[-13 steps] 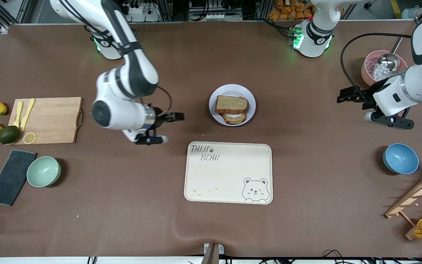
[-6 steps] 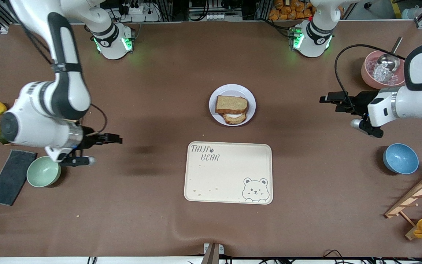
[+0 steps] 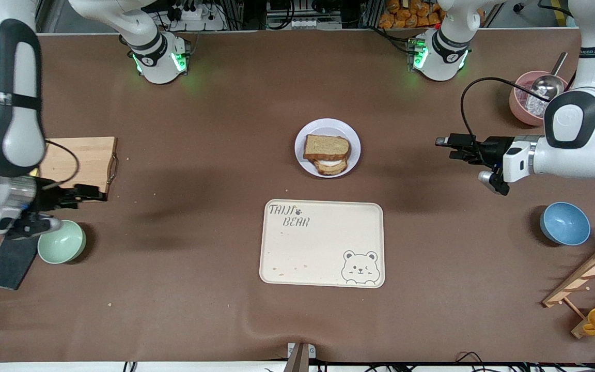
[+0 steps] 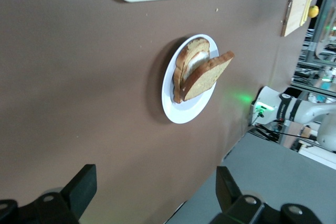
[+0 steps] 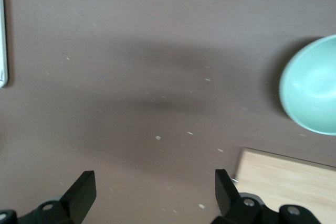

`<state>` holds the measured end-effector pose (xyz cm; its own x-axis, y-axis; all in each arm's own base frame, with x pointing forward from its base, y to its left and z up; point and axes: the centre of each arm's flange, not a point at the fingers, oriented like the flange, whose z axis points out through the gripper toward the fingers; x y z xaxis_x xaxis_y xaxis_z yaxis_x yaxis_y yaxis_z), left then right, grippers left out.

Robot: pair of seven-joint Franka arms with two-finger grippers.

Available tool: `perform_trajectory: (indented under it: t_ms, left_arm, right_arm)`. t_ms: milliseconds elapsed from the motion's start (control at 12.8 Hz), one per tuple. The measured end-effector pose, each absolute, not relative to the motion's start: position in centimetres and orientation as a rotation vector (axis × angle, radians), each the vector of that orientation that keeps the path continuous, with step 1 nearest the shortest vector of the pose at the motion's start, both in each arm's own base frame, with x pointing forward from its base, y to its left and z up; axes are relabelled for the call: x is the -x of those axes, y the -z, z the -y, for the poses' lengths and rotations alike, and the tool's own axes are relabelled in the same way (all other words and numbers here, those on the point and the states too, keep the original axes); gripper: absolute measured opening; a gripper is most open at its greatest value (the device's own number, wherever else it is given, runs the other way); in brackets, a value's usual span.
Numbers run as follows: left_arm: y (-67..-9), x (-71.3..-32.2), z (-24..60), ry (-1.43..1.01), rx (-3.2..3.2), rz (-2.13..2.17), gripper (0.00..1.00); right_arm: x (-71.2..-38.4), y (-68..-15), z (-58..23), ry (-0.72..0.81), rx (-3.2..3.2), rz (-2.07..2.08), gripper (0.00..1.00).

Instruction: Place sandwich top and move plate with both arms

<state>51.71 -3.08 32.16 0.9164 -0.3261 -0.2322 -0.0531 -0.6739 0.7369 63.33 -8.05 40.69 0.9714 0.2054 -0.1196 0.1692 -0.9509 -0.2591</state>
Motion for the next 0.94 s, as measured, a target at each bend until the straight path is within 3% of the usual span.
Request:
perform_trajectory:
  t_ms: [623,935]
  left_arm:
    - [-20.2,-45.6,8.1,0.276,-2.034,0.228,1.0]
    - [-17.4,-44.4,10.4,0.207,-1.957,0.181,1.0]
  right_arm:
    - [-60.1,-43.1,23.6,-0.122,2.898,0.465,1.0]
    - [-61.9,-47.5,21.2,-0.081,2.905,0.511,1.0]
